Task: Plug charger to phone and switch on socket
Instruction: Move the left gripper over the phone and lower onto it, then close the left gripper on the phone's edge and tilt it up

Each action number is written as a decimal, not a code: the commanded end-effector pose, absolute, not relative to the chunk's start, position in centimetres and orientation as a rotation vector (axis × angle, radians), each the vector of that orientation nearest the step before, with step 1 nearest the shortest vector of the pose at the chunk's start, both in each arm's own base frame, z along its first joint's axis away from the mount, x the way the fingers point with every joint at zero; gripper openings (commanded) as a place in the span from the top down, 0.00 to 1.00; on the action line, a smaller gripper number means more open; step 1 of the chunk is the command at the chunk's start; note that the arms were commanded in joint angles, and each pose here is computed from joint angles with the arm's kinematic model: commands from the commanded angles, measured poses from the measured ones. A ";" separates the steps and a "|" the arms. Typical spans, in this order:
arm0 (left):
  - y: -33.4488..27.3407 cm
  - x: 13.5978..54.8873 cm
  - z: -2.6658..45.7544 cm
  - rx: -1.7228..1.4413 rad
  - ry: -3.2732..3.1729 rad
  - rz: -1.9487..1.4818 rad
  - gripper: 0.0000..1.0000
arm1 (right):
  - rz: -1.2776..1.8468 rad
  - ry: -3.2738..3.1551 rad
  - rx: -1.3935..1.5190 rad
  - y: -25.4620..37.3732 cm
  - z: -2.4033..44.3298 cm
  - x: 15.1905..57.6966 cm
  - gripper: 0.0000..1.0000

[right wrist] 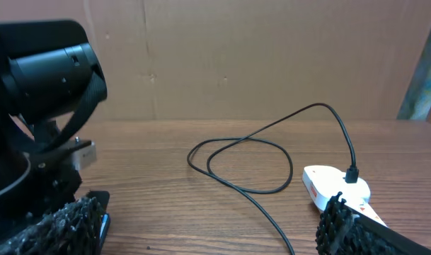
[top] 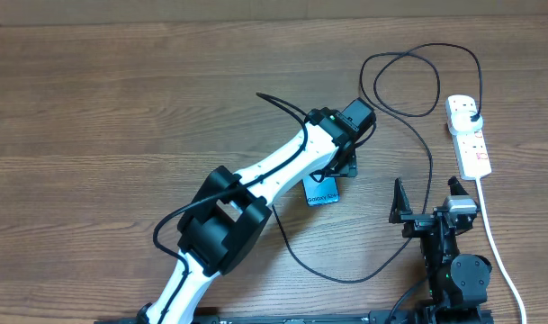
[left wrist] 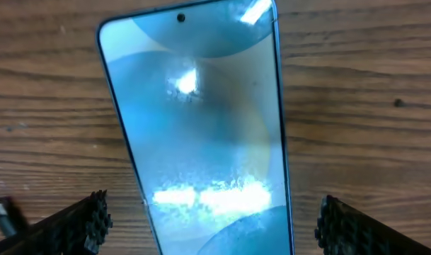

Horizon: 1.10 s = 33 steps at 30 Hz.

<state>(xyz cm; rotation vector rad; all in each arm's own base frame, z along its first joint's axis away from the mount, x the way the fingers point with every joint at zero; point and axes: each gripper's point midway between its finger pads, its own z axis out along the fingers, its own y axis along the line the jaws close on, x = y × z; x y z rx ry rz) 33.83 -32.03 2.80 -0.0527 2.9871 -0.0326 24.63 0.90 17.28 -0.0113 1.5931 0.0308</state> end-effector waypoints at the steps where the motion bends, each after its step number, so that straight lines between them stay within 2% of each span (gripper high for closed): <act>1: -32.5 34.0 2.0 -0.137 3.021 -0.075 0.00 | 0.025 1.597 -0.004 0.7 17.0 24.7 0.00; 33: -31.8 34.9 1.6 -0.295 3.011 -0.081 0.00 | 0.025 1.597 -0.004 0.7 17.0 24.7 0.00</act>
